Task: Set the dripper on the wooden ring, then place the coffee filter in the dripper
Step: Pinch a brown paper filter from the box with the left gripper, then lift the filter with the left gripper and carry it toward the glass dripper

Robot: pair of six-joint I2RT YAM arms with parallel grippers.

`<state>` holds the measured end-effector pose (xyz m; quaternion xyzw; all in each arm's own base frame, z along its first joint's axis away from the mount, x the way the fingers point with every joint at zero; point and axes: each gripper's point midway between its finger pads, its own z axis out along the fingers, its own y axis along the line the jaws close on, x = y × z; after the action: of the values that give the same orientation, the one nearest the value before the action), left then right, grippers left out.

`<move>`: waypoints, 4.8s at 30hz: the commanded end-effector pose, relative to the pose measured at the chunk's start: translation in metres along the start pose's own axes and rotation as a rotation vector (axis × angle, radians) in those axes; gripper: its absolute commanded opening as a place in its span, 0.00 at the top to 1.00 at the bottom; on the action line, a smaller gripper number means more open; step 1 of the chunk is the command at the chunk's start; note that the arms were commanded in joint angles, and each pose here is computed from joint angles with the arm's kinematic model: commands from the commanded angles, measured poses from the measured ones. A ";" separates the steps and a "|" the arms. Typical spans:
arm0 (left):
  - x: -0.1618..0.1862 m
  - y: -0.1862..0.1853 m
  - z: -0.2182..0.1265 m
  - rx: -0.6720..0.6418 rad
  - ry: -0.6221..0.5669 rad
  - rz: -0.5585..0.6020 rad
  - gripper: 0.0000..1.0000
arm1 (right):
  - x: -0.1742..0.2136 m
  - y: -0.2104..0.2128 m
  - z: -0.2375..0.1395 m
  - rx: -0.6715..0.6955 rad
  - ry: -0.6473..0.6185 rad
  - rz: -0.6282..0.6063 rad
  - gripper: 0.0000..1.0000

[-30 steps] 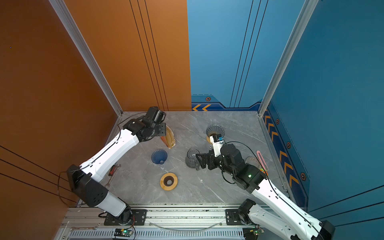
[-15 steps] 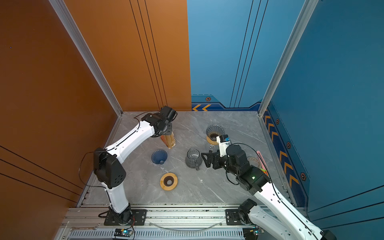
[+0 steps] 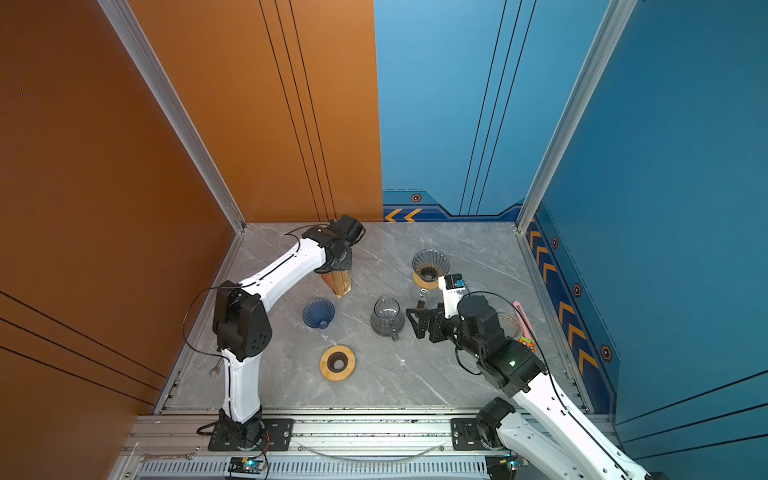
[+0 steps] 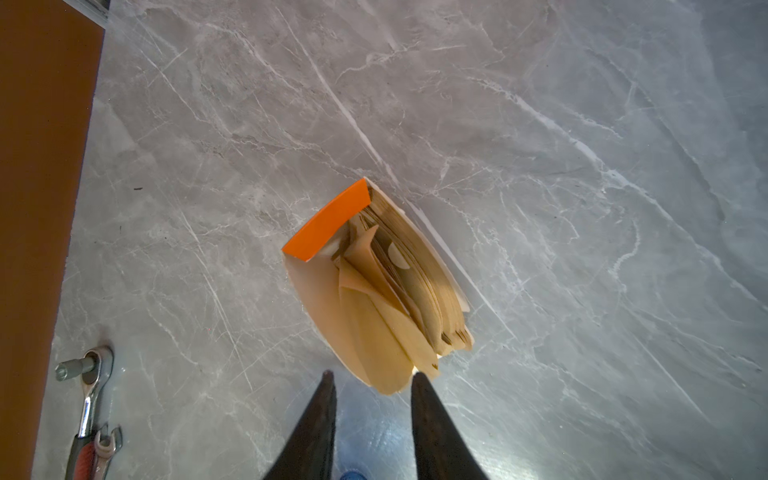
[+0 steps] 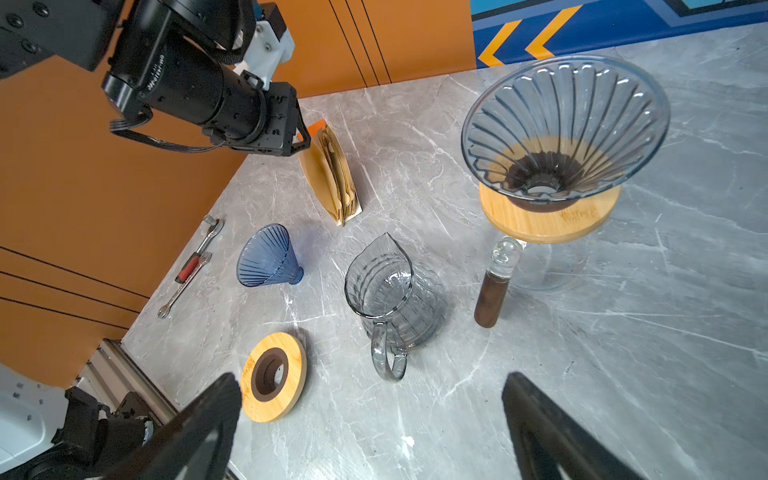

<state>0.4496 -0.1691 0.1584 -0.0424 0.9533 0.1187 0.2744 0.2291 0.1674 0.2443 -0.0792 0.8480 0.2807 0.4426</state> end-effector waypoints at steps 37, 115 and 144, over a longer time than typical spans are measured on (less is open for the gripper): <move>-0.004 0.024 0.048 -0.105 0.055 -0.032 0.90 | 0.012 -0.016 0.000 0.050 0.015 0.055 0.04; -0.033 -0.168 -0.210 1.102 0.319 -0.218 1.00 | -0.038 -0.073 -0.062 0.249 -0.148 0.231 0.07; -0.024 -0.204 -0.176 1.085 0.374 -0.215 1.00 | -0.095 -0.046 0.002 0.256 0.110 -0.058 0.00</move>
<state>0.4100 -0.4060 0.2748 -0.0154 0.9004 -0.4248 0.0932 0.3041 0.1177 0.3044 -0.0284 0.8856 0.1944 0.4209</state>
